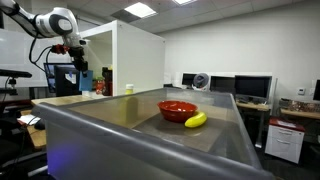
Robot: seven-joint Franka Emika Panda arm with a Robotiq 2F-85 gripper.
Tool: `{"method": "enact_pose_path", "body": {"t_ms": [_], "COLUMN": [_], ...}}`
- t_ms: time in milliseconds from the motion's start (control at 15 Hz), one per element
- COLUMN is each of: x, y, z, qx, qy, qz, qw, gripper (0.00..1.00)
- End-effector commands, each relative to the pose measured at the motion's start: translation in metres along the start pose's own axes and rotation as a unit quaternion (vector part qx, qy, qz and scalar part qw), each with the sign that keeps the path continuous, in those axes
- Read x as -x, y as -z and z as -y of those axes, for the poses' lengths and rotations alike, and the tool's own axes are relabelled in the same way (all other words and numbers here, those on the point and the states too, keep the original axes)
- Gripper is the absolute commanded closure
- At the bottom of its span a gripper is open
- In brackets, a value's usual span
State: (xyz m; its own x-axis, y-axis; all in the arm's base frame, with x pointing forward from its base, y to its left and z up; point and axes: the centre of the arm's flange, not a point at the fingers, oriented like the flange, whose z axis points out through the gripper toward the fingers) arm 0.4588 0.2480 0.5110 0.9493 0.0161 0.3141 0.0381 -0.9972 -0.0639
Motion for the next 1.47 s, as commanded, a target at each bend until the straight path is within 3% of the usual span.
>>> {"method": "enact_pose_path", "body": {"t_ms": [0,400,1400], "x": [-0.008,-0.01,-0.028], "y": [0.003,-0.001,-0.004], "z": [0.013,0.023,0.009], "qx": [0.016,0.028,-0.027], "qy": [0.021,0.033,-0.025], "qz": [-0.017,-0.021,-0.017], "qw": [0.9995,0.9988,0.9992], "gripper": [0.94,0.94,0.94]}}
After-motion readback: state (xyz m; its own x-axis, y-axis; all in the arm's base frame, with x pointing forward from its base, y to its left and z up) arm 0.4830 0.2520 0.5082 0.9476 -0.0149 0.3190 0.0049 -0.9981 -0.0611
